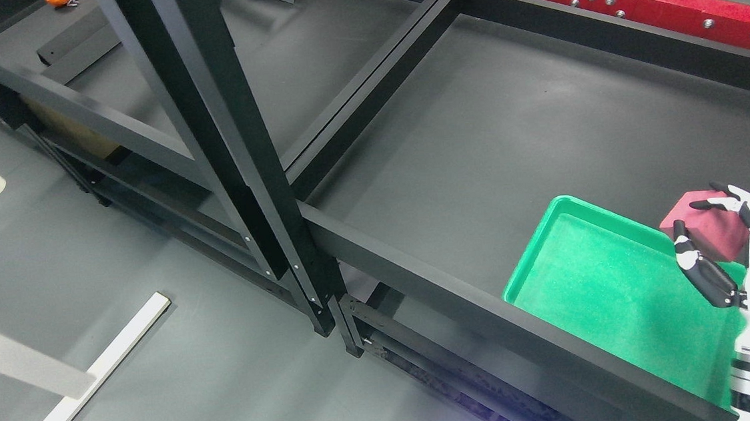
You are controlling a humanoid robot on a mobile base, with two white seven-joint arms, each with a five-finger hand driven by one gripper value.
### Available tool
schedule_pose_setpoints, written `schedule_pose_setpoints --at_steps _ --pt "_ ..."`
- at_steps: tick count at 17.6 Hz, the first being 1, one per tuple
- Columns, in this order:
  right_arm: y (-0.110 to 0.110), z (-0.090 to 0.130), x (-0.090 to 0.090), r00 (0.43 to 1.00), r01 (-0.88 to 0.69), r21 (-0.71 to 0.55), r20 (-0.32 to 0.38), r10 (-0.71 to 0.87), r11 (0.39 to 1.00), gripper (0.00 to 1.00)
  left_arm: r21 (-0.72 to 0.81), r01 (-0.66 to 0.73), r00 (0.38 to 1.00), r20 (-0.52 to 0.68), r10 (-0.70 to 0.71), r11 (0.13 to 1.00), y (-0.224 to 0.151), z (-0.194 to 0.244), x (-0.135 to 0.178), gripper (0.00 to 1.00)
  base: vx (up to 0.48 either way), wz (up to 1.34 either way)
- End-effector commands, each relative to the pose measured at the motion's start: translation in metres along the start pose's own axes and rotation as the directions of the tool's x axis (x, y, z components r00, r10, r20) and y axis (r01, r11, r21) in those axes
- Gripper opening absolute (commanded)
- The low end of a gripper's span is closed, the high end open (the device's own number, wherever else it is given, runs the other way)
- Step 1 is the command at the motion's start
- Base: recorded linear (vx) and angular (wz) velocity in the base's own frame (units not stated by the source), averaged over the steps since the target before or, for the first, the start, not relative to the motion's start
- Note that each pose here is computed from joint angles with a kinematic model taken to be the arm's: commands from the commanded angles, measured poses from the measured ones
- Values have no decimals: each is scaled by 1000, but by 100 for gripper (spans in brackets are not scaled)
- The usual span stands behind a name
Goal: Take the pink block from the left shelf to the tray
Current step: 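Lift the pink cube out of the green tray with the right hand, then carry the cube in the right hand while turning toward the blue tray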
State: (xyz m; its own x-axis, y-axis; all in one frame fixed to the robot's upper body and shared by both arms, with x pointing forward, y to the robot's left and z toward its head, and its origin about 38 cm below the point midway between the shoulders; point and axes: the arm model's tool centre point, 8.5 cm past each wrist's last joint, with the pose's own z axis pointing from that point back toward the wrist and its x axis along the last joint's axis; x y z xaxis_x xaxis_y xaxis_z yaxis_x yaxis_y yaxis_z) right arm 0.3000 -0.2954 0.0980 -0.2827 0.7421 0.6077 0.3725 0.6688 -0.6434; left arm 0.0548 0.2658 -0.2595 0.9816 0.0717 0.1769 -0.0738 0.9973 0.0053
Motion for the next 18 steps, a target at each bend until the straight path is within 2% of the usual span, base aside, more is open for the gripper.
schedule_pose_setpoints --at_steps 1,4,18 --pt "-12 8 1 1000 5 -29 -7 -5 1000 5 18 -4 1000 19 4 1000 11 0 7 100 -30 180" --pt "-14 12 4 1000 12 -29 9 -11 1000 5 18 -4 1000 19 4 1000 11 0 7 100 -24 186" --pt "-15 21 2 1000 21 -22 -4 -21 1000 4 18 -4 1000 19 4 1000 11 0 7 100 -29 239"
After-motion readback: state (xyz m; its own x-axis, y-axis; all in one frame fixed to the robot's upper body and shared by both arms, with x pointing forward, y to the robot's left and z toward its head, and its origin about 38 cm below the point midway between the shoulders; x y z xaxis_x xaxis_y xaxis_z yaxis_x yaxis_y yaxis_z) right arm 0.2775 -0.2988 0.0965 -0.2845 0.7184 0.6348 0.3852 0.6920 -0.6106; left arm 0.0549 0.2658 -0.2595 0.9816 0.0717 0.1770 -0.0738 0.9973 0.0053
